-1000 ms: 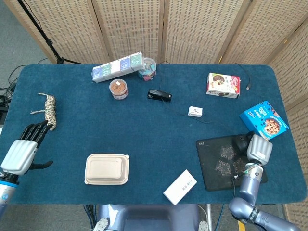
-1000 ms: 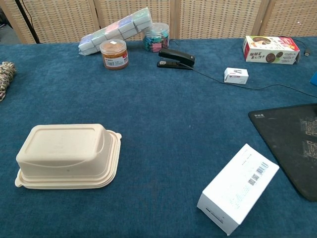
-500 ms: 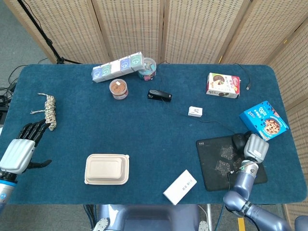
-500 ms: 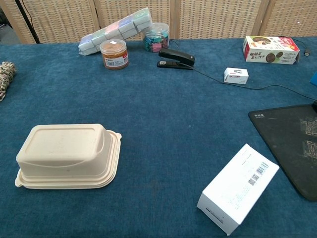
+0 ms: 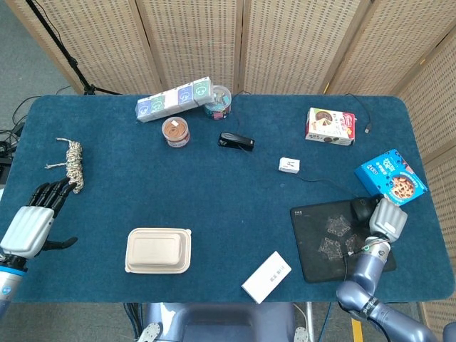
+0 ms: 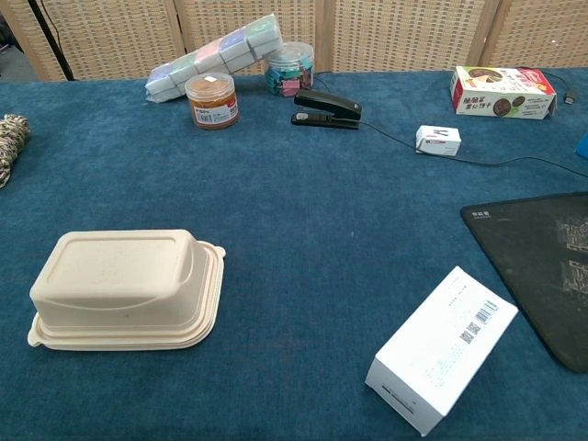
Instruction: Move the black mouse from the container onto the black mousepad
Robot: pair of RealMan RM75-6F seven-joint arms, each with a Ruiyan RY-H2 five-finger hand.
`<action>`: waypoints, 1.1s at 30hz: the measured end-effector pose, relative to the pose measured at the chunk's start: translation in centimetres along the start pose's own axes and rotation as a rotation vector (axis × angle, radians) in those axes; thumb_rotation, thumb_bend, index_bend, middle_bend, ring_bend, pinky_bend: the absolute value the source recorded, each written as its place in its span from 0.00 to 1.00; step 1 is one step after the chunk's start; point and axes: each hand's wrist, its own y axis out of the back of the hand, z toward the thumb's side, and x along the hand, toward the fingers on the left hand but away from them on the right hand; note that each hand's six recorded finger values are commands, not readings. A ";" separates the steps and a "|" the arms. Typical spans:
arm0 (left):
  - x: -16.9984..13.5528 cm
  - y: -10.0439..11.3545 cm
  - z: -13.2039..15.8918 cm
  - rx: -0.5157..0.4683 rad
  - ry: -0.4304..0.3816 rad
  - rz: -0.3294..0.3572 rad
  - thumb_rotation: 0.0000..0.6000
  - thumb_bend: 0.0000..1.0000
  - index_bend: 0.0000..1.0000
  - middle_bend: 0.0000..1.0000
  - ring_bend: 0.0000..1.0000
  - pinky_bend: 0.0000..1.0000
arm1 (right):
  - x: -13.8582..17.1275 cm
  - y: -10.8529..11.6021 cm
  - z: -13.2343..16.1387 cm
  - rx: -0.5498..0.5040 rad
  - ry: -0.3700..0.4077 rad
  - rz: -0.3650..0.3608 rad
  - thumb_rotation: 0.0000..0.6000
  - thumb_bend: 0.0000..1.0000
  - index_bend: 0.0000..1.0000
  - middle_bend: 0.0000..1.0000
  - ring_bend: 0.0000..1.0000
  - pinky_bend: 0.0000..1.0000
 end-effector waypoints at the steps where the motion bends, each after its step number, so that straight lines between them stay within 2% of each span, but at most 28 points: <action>1: 0.0 0.0 0.0 0.000 0.000 0.000 1.00 0.03 0.00 0.00 0.00 0.00 | 0.0 0.0 -0.1 0.001 -0.001 0.001 1.00 0.09 0.49 0.55 0.48 0.46; 6: -0.1 0.0 0.0 -0.001 -0.001 0.001 1.00 0.03 0.00 0.00 0.00 0.00 | -0.1 -0.3 -0.3 0.006 -0.005 0.007 1.00 0.09 0.49 0.54 0.48 0.45; 9: -0.1 0.1 -0.1 -0.003 0.001 0.002 1.00 0.03 0.00 0.00 0.00 0.00 | -0.2 -0.4 -0.3 0.008 -0.007 0.010 1.00 0.09 0.48 0.53 0.47 0.40; 17: -0.1 0.1 -0.1 -0.006 0.001 0.001 1.00 0.03 0.00 0.00 0.00 0.00 | -0.2 -0.7 -0.2 0.001 0.000 0.018 1.00 0.09 0.34 0.41 0.29 0.27; 33: -0.1 0.2 -0.1 -0.008 -0.003 0.003 1.00 0.03 0.00 0.00 0.00 0.00 | 0.3 -0.4 -0.1 0.001 0.017 0.022 1.00 0.09 0.24 0.31 0.18 0.17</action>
